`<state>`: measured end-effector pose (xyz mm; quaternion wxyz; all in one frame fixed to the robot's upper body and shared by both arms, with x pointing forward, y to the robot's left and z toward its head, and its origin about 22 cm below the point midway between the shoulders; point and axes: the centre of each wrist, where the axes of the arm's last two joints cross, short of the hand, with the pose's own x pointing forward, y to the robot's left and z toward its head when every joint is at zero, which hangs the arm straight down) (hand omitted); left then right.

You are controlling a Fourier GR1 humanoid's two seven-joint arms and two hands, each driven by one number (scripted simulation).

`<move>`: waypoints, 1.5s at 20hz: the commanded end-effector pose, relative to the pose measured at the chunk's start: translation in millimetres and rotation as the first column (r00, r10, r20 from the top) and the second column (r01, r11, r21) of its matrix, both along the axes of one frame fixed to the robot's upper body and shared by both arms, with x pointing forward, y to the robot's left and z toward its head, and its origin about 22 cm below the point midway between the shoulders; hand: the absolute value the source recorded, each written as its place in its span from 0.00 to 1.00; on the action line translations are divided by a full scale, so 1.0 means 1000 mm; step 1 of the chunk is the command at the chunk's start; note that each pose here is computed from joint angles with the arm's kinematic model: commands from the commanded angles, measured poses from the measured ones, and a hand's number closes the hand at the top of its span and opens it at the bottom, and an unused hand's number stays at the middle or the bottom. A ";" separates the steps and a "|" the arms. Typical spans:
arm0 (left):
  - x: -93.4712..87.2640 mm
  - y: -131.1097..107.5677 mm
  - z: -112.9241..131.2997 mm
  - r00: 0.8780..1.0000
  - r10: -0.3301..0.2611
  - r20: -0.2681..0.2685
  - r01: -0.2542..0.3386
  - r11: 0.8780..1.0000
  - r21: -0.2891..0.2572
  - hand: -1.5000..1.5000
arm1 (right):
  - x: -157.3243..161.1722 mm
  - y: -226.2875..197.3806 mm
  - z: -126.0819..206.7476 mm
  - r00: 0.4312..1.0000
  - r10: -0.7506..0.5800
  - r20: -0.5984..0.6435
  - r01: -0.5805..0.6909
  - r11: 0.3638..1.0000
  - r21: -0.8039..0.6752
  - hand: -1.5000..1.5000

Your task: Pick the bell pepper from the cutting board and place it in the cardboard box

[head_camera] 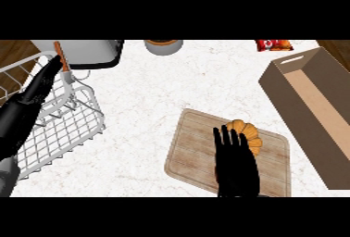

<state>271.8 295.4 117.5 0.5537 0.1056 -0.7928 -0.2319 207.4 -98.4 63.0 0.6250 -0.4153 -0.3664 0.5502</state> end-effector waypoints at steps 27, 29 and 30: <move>0.003 -0.023 -0.045 0.989 -0.060 -0.135 0.051 0.996 -0.075 0.50 | 0.012 -0.023 -0.060 1.000 0.015 0.026 -0.011 0.990 -0.137 1.00; 0.010 -0.029 -0.026 0.987 -0.068 -0.145 0.061 0.997 -0.057 0.50 | 0.017 -0.009 -0.059 0.999 0.027 0.041 -0.021 0.988 -0.154 1.00; 0.011 -0.017 -0.033 0.985 -0.047 -0.167 0.036 0.997 -0.068 0.50 | 0.011 -0.023 -0.057 0.997 0.047 0.057 -0.038 0.988 -0.149 1.00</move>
